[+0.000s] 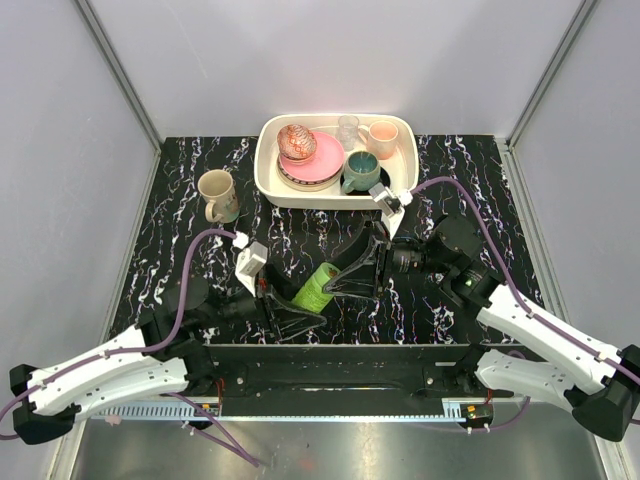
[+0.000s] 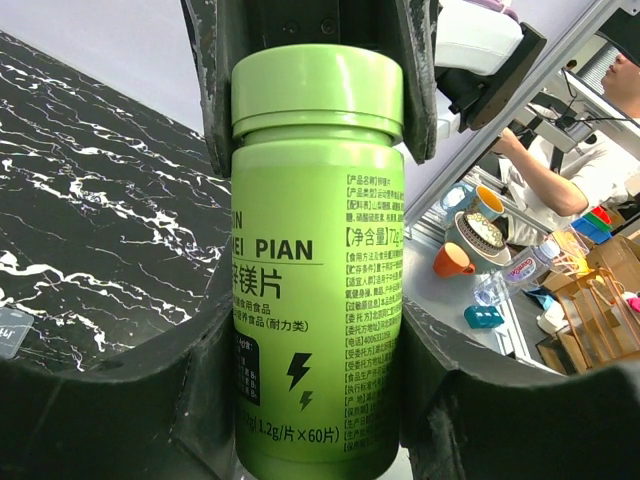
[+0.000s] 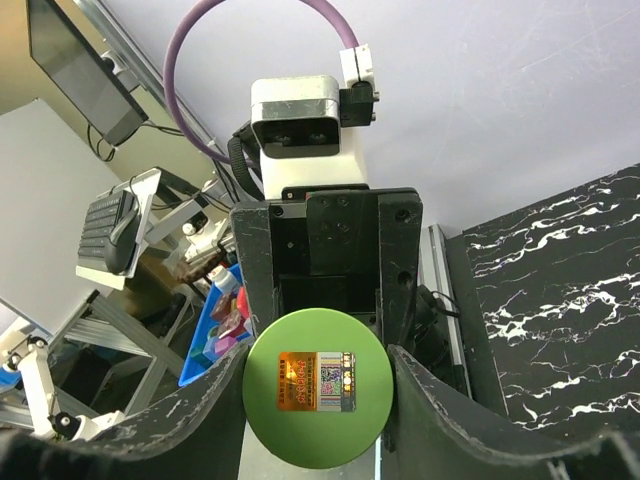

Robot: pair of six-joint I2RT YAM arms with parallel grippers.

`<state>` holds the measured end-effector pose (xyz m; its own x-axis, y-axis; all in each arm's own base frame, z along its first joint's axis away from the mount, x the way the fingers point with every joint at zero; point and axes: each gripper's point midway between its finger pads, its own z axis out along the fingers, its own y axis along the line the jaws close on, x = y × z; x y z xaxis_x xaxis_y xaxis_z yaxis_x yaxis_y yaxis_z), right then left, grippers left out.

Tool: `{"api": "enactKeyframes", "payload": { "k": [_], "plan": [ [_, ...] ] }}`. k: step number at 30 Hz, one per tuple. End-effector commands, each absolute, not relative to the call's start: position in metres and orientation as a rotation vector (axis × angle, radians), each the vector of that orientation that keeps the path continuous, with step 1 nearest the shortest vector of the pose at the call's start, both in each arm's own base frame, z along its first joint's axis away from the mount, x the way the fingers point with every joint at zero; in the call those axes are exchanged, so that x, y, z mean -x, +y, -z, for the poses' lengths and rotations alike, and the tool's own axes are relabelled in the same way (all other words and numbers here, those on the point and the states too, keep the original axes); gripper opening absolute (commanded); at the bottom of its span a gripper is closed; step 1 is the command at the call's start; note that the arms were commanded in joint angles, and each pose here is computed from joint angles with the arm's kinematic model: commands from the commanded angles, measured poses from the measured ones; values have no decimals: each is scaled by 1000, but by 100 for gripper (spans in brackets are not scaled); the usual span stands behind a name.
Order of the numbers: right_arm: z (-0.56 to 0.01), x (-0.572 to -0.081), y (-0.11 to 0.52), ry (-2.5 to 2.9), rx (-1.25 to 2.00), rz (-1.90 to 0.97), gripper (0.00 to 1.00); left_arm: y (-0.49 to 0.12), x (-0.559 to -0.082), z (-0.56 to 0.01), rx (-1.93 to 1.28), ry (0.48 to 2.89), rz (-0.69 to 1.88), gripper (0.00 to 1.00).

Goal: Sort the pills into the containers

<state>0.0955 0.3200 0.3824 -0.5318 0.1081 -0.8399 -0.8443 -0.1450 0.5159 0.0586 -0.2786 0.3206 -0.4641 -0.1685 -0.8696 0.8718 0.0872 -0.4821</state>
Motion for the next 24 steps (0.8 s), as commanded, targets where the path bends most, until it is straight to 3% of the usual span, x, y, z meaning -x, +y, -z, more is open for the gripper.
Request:
{"api": "enactKeyframes", "payload": {
  "k": [1, 15, 16, 18, 19, 22, 24],
  "plan": [
    [-430, -74, 306, 1185, 937, -1774, 0, -278, -45, -321, -793, 1460, 1580, 0],
    [-437, -80, 314, 1169, 954, -1777, 0, -290, -42, -311, -811, 1442, 1636, 0],
    [-436, -82, 315, 1195, 941, -1774, 6, -289, -43, -311, -804, 1442, 1632, 0],
    [-436, -90, 317, 1235, 892, -1756, 34, -288, -46, -309, -785, 1444, 1616, 0],
    [-435, -93, 318, 1265, 874, -1750, 63, -287, -47, -308, -781, 1446, 1610, 0],
    [-437, -107, 319, 1340, 772, -1716, 85, -286, -51, -304, -771, 1469, 1580, 0],
    [-433, -123, 318, 1418, 665, -1657, 91, -286, -55, -300, -762, 1490, 1551, 0]
  ]
}}
